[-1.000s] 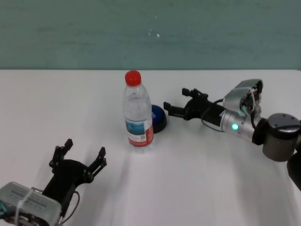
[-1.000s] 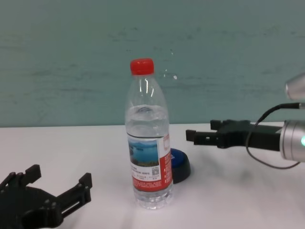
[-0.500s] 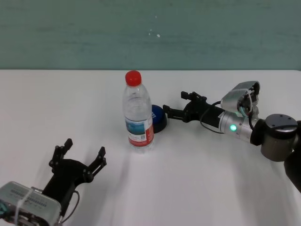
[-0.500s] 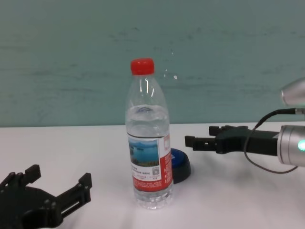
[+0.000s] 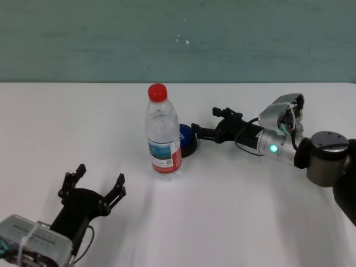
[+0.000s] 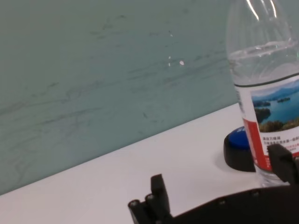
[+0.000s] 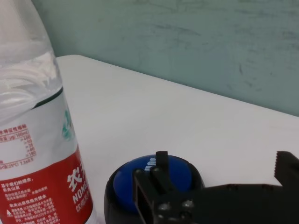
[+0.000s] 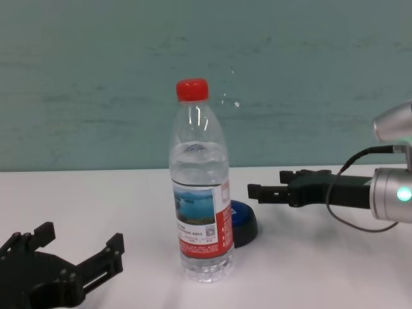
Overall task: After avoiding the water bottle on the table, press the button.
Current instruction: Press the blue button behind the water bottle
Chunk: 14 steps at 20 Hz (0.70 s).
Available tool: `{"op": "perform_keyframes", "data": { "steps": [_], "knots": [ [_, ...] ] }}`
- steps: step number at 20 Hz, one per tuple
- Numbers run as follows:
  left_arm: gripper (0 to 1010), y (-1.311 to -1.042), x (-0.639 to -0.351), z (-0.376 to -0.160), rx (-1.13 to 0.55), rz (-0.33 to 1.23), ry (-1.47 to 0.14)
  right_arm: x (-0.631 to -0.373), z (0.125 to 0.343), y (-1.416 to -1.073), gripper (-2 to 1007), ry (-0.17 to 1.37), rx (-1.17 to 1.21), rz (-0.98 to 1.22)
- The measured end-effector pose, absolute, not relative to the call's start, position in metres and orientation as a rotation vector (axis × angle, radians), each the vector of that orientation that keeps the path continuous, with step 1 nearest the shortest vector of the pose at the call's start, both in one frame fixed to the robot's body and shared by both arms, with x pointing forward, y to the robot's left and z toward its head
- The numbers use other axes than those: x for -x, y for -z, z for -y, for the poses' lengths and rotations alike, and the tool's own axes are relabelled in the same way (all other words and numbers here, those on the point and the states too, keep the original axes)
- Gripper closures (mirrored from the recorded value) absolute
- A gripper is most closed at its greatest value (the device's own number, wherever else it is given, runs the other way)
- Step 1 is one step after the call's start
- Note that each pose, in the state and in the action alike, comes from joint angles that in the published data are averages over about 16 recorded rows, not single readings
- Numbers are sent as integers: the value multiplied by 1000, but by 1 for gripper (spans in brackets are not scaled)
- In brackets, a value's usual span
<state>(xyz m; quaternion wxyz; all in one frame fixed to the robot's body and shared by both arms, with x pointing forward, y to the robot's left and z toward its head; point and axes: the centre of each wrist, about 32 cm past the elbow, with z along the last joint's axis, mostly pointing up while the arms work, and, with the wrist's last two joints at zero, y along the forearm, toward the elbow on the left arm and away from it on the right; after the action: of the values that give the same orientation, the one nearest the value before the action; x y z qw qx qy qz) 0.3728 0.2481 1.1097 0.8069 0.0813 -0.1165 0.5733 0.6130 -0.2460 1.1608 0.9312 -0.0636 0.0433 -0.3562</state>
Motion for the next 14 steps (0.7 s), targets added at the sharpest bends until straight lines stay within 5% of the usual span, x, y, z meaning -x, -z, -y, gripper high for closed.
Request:
{"op": "perform_keyframes", "data": {
  "steps": [14],
  "knots": [
    [10, -1110, -373, -248, -174, 249, -1227, -631, 237, -1160, 1, 699, 131, -97]
  ]
}}
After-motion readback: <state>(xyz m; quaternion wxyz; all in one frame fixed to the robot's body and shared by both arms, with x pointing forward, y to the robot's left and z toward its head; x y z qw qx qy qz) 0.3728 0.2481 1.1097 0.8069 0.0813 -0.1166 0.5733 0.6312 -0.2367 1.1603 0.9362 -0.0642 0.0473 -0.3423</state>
